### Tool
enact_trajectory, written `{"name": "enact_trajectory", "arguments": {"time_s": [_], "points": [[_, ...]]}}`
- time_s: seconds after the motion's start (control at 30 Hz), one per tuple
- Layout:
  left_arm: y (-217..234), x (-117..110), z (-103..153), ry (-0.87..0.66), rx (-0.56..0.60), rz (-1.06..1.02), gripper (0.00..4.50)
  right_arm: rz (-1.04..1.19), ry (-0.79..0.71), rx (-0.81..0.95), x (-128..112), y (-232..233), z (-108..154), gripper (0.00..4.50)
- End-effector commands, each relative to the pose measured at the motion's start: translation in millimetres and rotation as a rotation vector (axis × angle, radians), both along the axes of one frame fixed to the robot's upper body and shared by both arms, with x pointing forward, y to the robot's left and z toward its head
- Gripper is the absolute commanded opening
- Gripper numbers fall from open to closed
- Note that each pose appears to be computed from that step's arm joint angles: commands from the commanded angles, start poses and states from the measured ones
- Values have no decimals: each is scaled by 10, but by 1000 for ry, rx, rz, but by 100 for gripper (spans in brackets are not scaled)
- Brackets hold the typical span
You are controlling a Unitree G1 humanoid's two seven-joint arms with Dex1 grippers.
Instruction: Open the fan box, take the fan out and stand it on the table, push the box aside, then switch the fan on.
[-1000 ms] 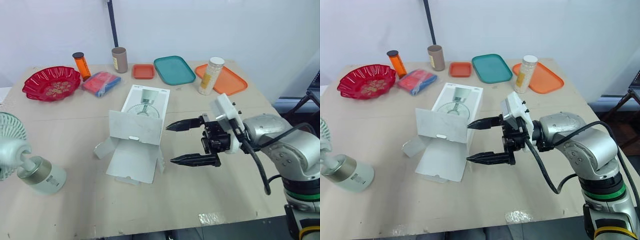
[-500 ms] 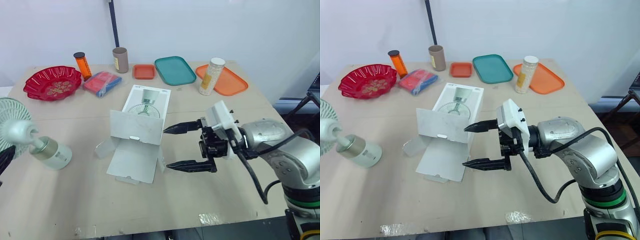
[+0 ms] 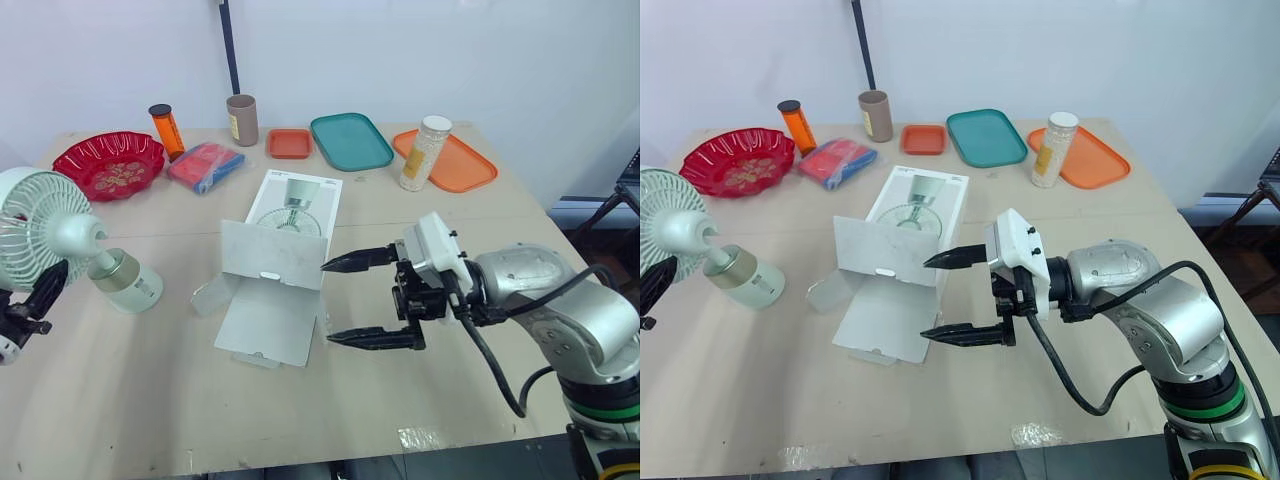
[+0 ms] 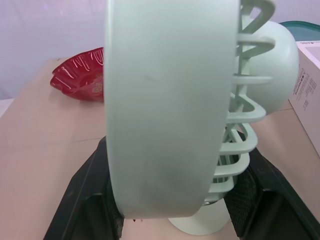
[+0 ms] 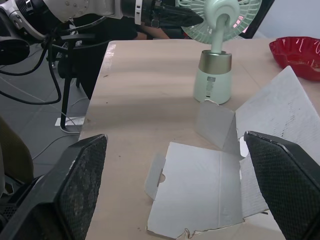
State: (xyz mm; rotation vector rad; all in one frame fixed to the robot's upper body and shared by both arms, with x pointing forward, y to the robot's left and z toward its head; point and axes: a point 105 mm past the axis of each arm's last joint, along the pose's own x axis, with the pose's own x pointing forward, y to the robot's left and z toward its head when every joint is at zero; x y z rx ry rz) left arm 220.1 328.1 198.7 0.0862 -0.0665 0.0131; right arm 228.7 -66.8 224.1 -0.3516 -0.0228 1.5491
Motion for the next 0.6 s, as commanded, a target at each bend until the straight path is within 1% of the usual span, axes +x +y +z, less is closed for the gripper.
{"name": "enact_trajectory", "arguments": {"time_s": [0.03,0.1,0.23,0.3,0.43,0.6], "points": [[-72,-7,9,1,2,-1,210,11,-46,1,-56,12,48,450],[-76,2,5,4,6,-2,210,9,-45,0,-55,11,43,450],[-117,91,85,-3,25,-27,210,2,-42,1,-51,15,37,450],[-172,133,106,0,29,-52,210,-27,-30,17,-8,30,62,450],[-181,167,45,30,26,-65,210,-71,-13,64,51,79,145,450],[-139,205,-35,69,33,-59,210,-139,-23,78,168,139,179,450]]}}
